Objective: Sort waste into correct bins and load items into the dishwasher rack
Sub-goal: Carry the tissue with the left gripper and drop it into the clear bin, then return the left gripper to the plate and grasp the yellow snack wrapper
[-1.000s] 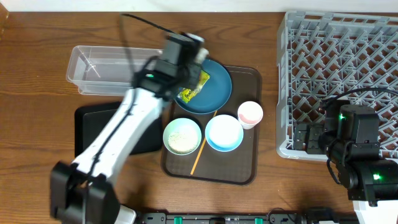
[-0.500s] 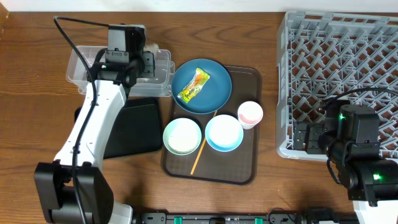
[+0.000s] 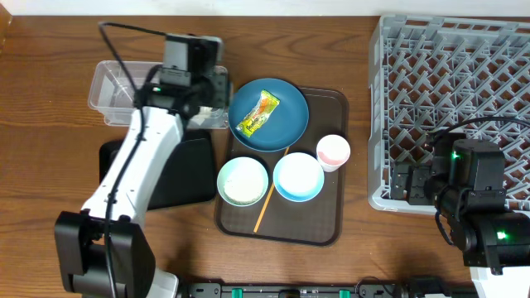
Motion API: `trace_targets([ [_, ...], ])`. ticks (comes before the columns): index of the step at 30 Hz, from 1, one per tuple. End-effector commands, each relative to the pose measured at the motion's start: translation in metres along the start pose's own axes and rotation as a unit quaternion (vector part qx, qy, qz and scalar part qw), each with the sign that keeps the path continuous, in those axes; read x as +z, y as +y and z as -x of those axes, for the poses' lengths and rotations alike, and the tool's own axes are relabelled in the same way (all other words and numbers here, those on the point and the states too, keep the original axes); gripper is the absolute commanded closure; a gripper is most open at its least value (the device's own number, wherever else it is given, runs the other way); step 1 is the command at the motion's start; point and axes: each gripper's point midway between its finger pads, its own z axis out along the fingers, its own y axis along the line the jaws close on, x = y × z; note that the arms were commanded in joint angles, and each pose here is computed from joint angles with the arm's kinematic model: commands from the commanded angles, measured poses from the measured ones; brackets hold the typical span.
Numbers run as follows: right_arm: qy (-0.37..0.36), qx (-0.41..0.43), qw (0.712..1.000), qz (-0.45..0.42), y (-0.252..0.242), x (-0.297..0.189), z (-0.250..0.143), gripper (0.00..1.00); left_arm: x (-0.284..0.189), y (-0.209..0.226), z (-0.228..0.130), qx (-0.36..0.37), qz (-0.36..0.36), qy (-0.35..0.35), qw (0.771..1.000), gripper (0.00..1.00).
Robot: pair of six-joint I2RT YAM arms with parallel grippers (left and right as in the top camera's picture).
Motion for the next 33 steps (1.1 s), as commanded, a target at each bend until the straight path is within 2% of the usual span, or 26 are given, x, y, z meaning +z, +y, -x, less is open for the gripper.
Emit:
trace_targets([
  [1,-0.003,-0.006,1.000,0.003,0.002,-0.002,0.002,0.01,0.008,-0.030,-0.009,0.044,-0.034,0.016,0.998,0.44],
  [4,-0.003,-0.006,1.000,0.003,0.002,-0.001,0.002,0.01,0.019,-0.049,-0.021,0.075,-0.043,0.037,0.996,0.42],
  [8,-0.002,-0.006,1.000,0.003,0.002,-0.002,0.002,0.01,0.042,-0.052,-0.039,0.092,-0.019,0.069,0.993,0.32],
  [11,-0.001,-0.006,1.000,0.003,0.002,-0.001,0.001,0.01,0.063,-0.055,-0.057,0.113,-0.022,0.098,0.989,0.30],
  [19,-0.001,-0.006,1.000,0.003,0.002,-0.002,0.001,0.01,0.105,-0.038,-0.088,0.114,0.009,0.144,0.983,0.20],
  [29,0.000,-0.006,1.000,0.003,0.002,-0.001,0.001,0.01,0.125,-0.034,-0.112,0.112,0.009,0.178,0.978,0.20],
  [33,0.000,-0.006,1.000,0.003,0.002,-0.001,0.001,0.01,0.125,-0.037,-0.112,0.112,0.004,0.178,0.978,0.32],
])
